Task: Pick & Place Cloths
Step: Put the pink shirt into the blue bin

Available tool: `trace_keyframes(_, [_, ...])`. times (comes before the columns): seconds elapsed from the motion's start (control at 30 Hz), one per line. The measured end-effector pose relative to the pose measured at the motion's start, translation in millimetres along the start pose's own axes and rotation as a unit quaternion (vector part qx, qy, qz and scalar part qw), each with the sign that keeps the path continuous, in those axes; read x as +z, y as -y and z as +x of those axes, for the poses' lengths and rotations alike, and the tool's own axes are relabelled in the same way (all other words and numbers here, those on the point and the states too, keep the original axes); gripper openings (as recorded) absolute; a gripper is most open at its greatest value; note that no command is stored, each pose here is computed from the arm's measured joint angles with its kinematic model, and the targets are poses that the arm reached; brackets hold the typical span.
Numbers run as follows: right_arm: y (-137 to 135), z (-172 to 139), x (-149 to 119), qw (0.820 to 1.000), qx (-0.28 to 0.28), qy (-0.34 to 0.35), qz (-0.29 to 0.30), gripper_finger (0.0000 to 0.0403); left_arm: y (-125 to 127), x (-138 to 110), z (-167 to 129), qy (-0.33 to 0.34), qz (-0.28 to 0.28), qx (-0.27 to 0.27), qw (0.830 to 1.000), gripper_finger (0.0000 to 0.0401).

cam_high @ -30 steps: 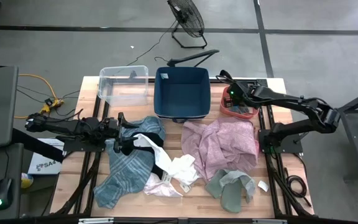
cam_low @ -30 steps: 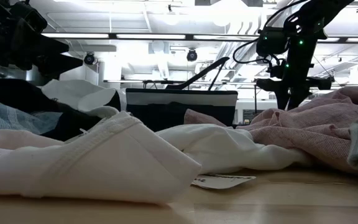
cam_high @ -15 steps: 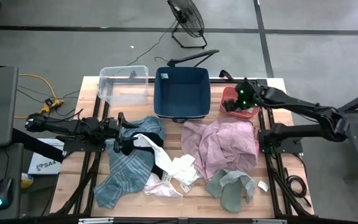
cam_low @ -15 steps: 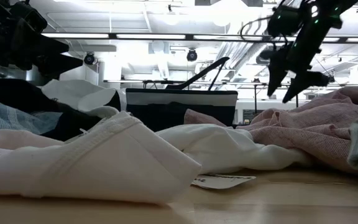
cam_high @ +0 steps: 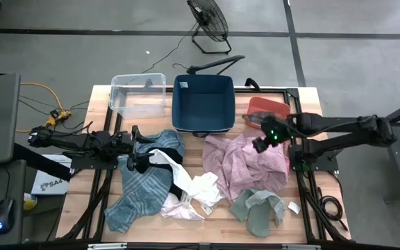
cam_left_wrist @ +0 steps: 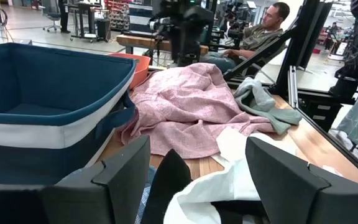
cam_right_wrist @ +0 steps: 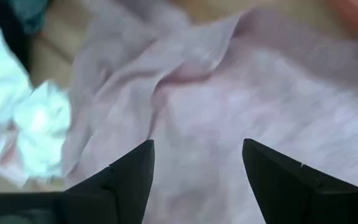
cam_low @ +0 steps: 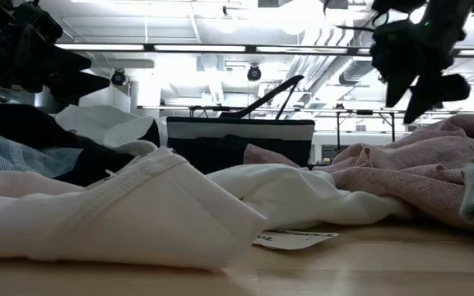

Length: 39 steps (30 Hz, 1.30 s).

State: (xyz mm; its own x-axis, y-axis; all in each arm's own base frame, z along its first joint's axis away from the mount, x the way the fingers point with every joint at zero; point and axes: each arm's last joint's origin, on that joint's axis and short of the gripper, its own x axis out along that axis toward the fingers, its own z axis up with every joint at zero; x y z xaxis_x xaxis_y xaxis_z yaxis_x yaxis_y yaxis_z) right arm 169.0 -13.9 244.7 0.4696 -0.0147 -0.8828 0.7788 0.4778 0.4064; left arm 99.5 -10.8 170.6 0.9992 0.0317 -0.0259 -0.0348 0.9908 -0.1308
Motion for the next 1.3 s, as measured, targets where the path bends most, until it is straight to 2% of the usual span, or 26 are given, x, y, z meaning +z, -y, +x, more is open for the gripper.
trace_keyframes(0.17, [-12.5,1.2,-22.2,1.000,0.001,-0.011,-0.017,0.0236,0.0,0.0,0.0,0.000,0.000,0.000,1.000,0.0257])
trace_keyframes(0.4, [-23.6,12.8,-43.2,0.998,-0.039,0.002,-0.048,0.0236,0.0,0.0,0.0,0.000,0.000,0.000,1.000,0.0257])
trace_keyframes(0.6, [-26.2,28.9,-51.2,0.992,-0.097,-0.001,-0.084,0.0236,0.0,0.0,0.0,0.000,0.000,0.000,1.000,0.0257])
trace_keyframes(0.9, [-30.0,48.0,-54.8,0.984,-0.122,-0.053,-0.121,0.0241,0.0,0.1,0.0,0.000,0.000,0.000,1.000,0.0257])
trace_keyframes(1.0, [-30.2,51.0,-53.2,0.982,-0.119,-0.068,-0.129,0.0267,0.0,0.0,0.0,0.000,0.000,0.000,1.000,0.0257])
trace_keyframes(1.17, [-34.0,57.5,-47.6,0.981,-0.110,-0.049,-0.154,0.0338,0.0,0.1,0.0,0.000,0.000,0.000,1.000,0.0257])
trace_keyframes(1.3, [-33.0,68.0,-44.3,0.976,-0.131,-0.058,-0.166,0.0383,0.0,0.0,0.0,0.000,0.000,0.000,1.000,0.0257])
